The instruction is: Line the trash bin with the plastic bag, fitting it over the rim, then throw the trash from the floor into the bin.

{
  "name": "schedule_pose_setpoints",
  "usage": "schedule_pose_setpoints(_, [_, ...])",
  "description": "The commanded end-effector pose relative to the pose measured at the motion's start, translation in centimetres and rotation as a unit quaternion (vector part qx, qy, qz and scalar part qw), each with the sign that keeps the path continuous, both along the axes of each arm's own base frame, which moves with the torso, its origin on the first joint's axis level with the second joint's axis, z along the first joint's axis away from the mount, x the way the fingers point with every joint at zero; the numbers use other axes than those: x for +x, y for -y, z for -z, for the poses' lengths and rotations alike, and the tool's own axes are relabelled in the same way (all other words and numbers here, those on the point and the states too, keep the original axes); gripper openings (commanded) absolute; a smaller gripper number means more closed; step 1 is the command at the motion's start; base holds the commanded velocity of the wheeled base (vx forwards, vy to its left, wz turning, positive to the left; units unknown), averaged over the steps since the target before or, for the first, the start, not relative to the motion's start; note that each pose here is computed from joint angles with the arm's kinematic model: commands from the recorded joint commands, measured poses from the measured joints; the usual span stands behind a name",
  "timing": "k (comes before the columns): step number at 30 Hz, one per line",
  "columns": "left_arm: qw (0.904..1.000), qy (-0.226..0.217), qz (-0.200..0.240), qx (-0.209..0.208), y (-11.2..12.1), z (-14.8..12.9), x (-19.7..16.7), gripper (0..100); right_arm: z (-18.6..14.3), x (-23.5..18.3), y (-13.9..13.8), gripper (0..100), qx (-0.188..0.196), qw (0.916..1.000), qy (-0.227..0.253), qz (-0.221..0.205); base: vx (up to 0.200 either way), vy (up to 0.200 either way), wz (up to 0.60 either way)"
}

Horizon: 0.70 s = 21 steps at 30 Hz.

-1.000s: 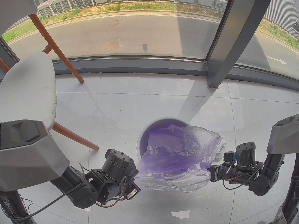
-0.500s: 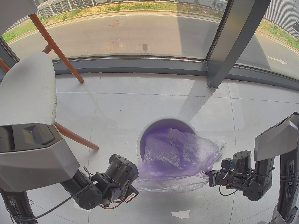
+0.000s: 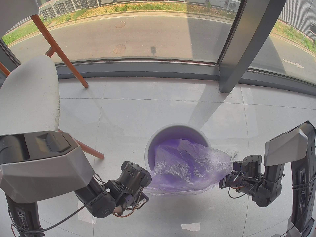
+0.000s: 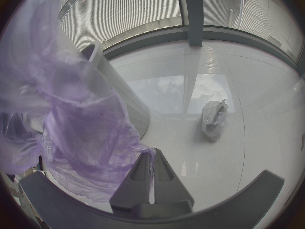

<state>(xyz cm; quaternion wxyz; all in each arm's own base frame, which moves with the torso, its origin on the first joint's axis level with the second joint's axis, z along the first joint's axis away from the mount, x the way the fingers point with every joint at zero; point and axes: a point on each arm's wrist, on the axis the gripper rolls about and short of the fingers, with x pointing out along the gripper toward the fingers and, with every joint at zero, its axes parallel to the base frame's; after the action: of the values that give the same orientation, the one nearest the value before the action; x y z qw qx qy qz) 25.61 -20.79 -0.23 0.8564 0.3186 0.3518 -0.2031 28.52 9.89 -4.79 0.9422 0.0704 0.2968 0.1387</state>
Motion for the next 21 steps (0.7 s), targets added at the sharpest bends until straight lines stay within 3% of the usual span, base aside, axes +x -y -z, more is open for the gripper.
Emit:
schedule_pose_setpoints(1, [0.9999, 0.007, -0.010, -0.006, 0.3, 0.0, 0.6, 0, 0.1, 1.1, 0.5, 0, 0.003, 0.9998, 0.011, 0.015, 0.000, 0.000, 0.00])
schedule_pose_setpoints(2, [0.9998, 0.008, -0.013, -0.010, 0.4, -0.1, 0.7, 0, 0.0, 1.2, 0.7, 0, 0.004, 0.9997, 0.014, 0.018, 0.000, 0.000, 0.00])
schedule_pose_setpoints(3, [0.9998, 0.010, -0.014, -0.013, 0.5, -0.2, 0.8, 0, -0.1, 1.3, 0.9, 100, 0.004, 0.9997, 0.015, 0.021, 0.000, 0.000, 0.00])
schedule_pose_setpoints(9, [0.9996, 0.013, -0.015, -0.019, 0.6, -0.5, 0.7, 0, -2.1, -1.0, 2.0, 100, 0.010, 0.9996, 0.012, 0.022, 0.000, 0.000, 0.00])
schedule_pose_setpoints(15, [0.9995, 0.016, -0.014, -0.025, 0.5, -0.9, 0.7, 0, -3.2, -5.3, 2.7, 100, 0.011, 0.9991, -0.019, -0.036, 0.000, 0.000, 0.00])
schedule_pose_setpoints(18, [0.9995, 0.015, -0.013, -0.026, 0.5, -1.0, 0.6, 0, -3.7, -5.4, 2.8, 100, 0.012, 0.9989, -0.009, -0.045, 0.000, 0.000, 0.00])
schedule_pose_setpoints(21, [0.9994, 0.016, -0.012, -0.028, 0.5, -1.1, 0.6, 0, -4.6, -5.5, 2.5, 100, 0.015, 0.9966, 0.011, -0.081, 0.000, 0.000, 0.00])
